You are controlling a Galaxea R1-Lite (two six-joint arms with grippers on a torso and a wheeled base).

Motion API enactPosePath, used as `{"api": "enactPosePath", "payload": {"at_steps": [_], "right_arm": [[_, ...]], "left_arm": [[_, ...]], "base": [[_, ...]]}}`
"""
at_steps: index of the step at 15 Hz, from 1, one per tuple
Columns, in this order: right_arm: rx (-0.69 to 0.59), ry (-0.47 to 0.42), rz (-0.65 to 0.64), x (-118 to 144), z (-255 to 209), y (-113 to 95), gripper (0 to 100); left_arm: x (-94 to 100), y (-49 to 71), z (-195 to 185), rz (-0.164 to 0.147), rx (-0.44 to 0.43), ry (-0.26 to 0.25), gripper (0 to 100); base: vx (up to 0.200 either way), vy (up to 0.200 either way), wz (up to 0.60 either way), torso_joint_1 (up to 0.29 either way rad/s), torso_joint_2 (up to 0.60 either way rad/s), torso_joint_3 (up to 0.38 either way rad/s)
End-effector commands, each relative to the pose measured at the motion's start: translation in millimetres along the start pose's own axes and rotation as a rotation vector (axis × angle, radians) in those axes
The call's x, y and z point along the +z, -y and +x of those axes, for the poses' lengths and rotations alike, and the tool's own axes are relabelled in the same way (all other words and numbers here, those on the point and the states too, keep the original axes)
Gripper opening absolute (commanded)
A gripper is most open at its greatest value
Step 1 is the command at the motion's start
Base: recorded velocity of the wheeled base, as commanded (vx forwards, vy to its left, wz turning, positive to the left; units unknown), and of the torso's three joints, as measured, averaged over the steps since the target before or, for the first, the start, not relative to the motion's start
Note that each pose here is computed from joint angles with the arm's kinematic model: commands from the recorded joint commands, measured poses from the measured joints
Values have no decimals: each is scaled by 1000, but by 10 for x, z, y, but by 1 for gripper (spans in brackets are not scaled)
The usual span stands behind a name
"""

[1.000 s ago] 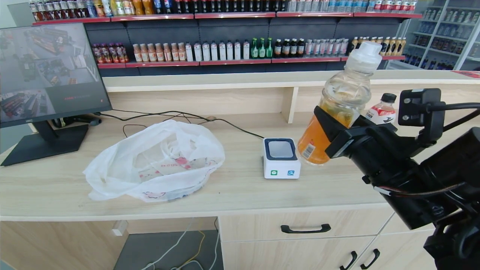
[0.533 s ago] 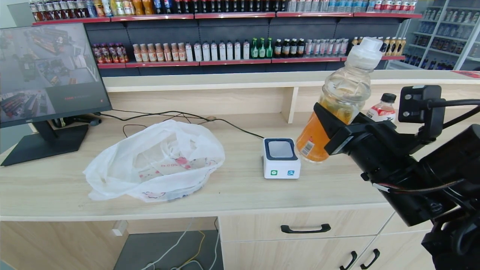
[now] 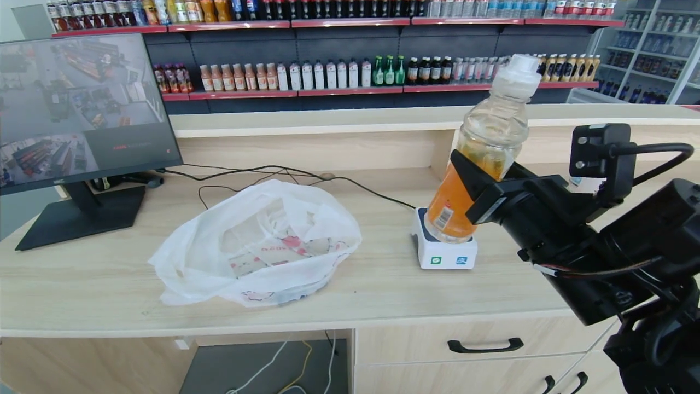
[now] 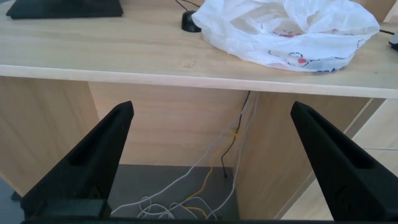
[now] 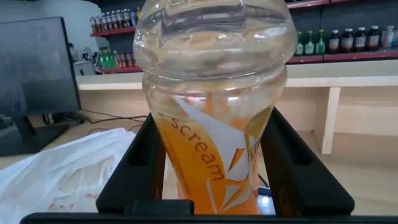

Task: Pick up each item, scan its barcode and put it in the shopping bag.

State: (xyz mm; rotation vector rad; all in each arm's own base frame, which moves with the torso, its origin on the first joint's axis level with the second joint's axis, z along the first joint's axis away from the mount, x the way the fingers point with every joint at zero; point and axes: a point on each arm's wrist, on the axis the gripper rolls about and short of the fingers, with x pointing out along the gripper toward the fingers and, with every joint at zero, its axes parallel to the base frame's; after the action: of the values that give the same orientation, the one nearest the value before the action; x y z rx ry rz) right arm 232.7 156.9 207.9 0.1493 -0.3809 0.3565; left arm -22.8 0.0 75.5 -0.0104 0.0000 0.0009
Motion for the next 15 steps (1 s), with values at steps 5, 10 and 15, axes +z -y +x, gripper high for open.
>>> {"api": "enactPosePath", "payload": {"at_steps": [5,10,15], "right_arm": [[-2,6,3,-13,33,-10,0],[3,6,5,-33,59,-31,0],[26,25,19,-18,113,-124,0]], "left_arm": [[-1,0,0,0,1,0,100],[-1,0,0,3,1,0,100],[1,0,0,4,1,2,100]], "base": [[0,200,0,5,5,0],[0,200,0,0,3,2],[0,40,0,0,0,0]]}}
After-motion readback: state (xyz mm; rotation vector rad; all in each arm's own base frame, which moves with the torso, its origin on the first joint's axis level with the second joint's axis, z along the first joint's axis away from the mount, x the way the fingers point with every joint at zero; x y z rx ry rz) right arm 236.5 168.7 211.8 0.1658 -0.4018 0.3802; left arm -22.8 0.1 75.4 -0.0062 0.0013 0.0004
